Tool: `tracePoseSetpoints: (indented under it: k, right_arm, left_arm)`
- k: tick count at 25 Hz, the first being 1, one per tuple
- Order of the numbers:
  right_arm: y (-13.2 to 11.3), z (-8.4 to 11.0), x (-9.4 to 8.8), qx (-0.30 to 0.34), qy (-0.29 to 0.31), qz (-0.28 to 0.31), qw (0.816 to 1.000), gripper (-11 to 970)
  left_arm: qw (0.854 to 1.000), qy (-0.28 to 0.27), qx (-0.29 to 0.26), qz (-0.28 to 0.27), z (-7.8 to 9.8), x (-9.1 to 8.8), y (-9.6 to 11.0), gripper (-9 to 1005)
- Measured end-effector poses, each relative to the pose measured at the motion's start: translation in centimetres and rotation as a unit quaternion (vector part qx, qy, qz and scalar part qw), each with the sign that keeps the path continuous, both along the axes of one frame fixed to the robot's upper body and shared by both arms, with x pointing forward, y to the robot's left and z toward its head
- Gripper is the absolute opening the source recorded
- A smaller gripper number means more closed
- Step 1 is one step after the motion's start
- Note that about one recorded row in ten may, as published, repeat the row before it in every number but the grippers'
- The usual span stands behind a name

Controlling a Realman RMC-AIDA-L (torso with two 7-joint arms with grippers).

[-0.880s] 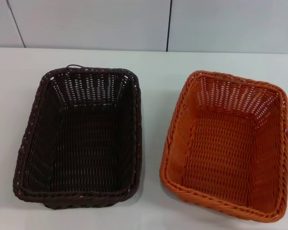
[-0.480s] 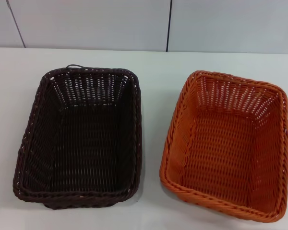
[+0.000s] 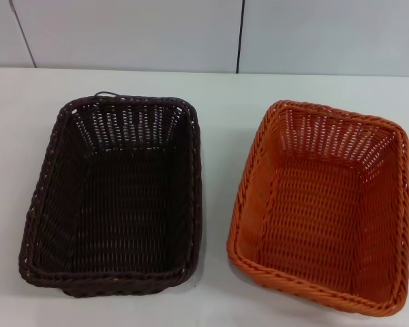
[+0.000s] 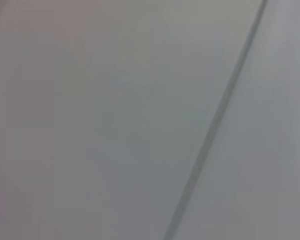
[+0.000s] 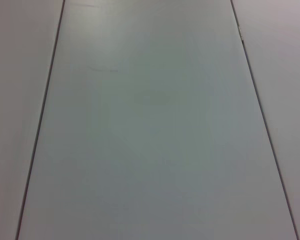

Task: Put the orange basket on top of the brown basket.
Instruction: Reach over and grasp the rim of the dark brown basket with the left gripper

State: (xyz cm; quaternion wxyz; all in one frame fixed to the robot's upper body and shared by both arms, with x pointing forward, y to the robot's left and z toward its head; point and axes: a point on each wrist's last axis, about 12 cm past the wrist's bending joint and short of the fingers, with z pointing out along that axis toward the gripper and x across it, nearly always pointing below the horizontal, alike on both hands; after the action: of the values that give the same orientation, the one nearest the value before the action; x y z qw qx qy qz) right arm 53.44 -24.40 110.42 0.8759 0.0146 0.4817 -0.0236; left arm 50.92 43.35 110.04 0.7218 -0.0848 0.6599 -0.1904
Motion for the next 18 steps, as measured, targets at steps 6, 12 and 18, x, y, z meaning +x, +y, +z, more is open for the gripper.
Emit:
tracePoseSetpoints:
  k: [6,12,18]
  right_arm:
    - [0.0,0.1,0.2,-0.003,-0.001,0.002,1.0,637]
    - [0.1,0.0,0.9,-0.018,0.004,0.006,1.0,637]
    - [0.2,0.5,2.0,-0.03,-0.001,0.008,1.0,637]
  left_arm:
    - [0.992,0.069,-0.048,-0.095,2.0,1.4,-1.6,507]
    - [0.975,0.146,-0.063,-0.157,3.6,2.8,-3.5,507]
    - [0.945,0.246,0.009,-0.214,5.9,4.5,-7.3,506]
